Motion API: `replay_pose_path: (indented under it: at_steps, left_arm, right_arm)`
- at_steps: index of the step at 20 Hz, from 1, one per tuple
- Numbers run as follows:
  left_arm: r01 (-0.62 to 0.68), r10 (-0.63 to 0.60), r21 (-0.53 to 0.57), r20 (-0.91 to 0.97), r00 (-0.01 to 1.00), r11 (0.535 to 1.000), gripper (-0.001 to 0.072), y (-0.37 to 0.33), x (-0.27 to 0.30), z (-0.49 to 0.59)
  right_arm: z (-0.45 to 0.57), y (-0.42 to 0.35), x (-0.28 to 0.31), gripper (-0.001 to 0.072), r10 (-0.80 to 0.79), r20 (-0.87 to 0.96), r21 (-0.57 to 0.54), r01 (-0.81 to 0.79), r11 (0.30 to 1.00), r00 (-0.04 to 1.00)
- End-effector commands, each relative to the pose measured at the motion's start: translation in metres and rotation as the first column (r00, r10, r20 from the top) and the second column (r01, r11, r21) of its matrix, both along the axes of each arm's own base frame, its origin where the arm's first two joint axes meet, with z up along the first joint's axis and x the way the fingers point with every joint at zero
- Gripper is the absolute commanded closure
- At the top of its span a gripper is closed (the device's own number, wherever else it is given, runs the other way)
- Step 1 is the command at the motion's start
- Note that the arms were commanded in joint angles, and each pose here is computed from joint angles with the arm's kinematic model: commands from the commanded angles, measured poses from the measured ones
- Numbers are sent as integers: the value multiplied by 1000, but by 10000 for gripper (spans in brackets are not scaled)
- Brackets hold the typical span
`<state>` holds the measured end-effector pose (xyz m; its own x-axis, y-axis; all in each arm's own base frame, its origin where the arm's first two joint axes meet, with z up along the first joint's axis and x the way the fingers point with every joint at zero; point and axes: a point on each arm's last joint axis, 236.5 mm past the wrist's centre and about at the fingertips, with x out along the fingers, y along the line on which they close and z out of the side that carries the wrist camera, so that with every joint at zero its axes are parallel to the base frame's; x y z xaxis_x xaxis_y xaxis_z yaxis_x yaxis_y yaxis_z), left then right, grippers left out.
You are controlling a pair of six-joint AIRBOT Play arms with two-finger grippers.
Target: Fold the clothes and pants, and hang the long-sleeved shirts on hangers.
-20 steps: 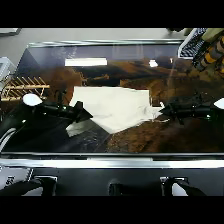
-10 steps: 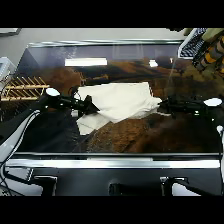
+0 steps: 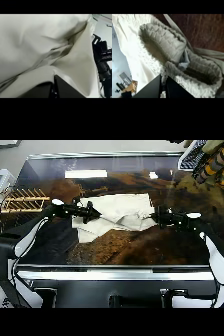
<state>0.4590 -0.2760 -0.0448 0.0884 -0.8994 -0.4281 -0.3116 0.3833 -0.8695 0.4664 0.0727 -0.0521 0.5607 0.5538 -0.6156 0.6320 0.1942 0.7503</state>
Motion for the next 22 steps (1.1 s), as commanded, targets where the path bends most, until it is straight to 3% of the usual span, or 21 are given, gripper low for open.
replay_pose_path:
  at_steps: [1, 2, 5, 8, 11, 17, 22]
  left_arm:
    - [-27, 27, -10, 40, 999, 1000, 367, 10, 15, 2]
    - [-15, 17, -18, 65, 998, 1000, 309, 15, 17, 9]
    - [41, -37, -32, 126, 991, 999, 309, 38, 9, 43]
    - [162, -190, 190, 139, 972, 968, 308, 76, -29, 58]
    - [163, -200, 386, 60, 978, 908, 308, 101, -72, 58]
    - [90, -103, 435, 5, 995, 896, 296, 81, -134, 0]
    - [-18, -41, 425, 130, 991, 905, 296, 62, -119, -22]
  right_arm:
    - [-6, -6, 11, 676, -55, 14, -31, 55, 998, 998]
    - [-6, -6, 11, 676, -54, 14, -31, 55, 998, 998]
    - [-4, -4, 10, 676, -48, 14, -28, 48, 998, 999]
    - [1, -2, 9, 676, -26, 30, -33, 27, 999, 999]
    - [12, -2, 9, 676, 1, 73, -61, 4, 998, 997]
    - [17, 2, 4, 676, 41, 81, -76, -35, 996, 996]
    - [18, 5, 1, 676, 54, 76, -68, -49, 997, 996]
